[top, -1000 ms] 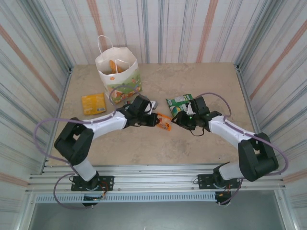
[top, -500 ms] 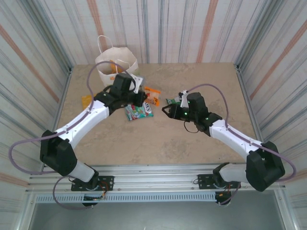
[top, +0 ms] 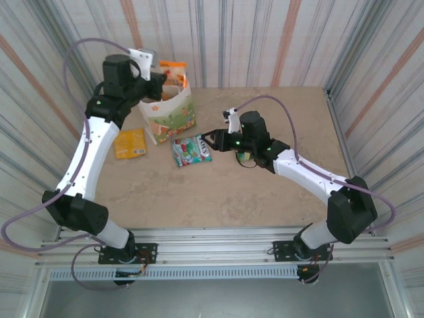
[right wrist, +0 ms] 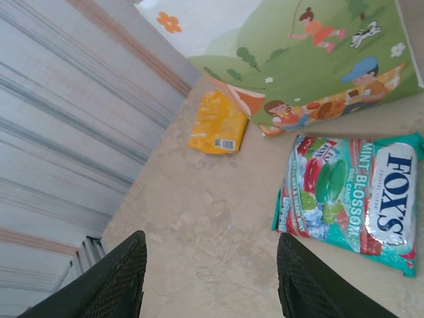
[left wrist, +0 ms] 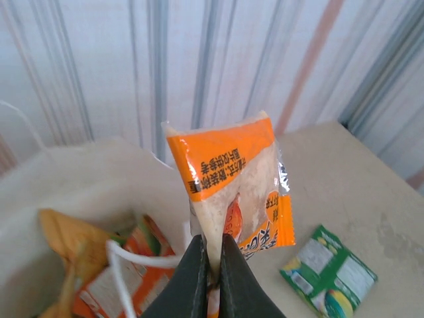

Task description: Place the snacks into the paper bag

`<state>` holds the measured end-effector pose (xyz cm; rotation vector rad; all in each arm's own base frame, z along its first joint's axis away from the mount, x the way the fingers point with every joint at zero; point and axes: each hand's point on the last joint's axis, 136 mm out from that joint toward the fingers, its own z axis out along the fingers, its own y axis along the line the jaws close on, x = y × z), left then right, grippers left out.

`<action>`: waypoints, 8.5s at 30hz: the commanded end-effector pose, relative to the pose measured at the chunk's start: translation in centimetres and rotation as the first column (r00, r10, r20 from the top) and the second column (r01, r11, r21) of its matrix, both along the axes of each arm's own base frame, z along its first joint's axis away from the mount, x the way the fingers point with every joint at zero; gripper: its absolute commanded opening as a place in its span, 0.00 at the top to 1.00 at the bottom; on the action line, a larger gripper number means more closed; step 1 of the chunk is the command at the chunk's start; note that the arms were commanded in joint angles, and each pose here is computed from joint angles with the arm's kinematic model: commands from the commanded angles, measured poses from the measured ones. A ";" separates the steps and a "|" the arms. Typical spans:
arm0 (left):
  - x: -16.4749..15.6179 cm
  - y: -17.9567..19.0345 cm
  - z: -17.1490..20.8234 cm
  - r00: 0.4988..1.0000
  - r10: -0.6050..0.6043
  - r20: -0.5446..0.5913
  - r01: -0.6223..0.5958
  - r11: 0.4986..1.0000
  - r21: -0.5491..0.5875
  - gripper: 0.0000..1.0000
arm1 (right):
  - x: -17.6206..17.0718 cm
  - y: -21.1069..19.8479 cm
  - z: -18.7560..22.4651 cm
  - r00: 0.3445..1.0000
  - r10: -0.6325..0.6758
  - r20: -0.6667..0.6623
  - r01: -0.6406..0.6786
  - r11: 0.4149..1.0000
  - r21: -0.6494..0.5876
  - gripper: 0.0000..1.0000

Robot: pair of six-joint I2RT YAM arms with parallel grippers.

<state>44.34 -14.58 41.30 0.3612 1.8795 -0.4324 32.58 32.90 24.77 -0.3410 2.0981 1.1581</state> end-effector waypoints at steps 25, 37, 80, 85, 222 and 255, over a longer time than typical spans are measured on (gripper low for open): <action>7.5 5.6 -6.7 0.968 0.092 -0.232 -0.120 0.987 -0.110 0.53 | -0.4 1.1 -2.3 0.999 0.029 -0.039 -0.032 0.997 -0.077 0.45; -1.5 7.2 -6.2 0.967 0.162 -0.194 -0.177 0.982 -0.062 0.48 | -0.6 0.0 -4.5 0.996 -0.021 -0.089 0.010 0.992 -0.126 0.44; -13.2 -3.8 -34.0 0.747 -0.063 -0.662 -0.196 0.930 -0.310 0.37 | 2.1 -2.4 -16.6 0.907 -0.198 -0.372 0.092 0.954 -0.285 0.43; -12.4 -5.0 -34.5 0.734 -0.108 -0.670 -0.170 0.927 -0.335 0.37 | 3.6 -2.7 -17.5 0.901 -0.222 -0.374 0.107 0.947 -0.304 0.43; 0.4 2.3 6.8 0.987 0.049 0.152 0.017 0.913 -0.407 1.00 | 0.2 -3.2 -2.1 0.992 0.110 -0.066 -0.101 0.987 0.129 0.51; 8.0 5.6 -7.6 0.970 0.108 -0.219 -0.177 0.928 -0.327 0.73 | 0.1 -2.8 -4.7 0.985 0.107 -0.136 -0.095 0.991 0.093 0.53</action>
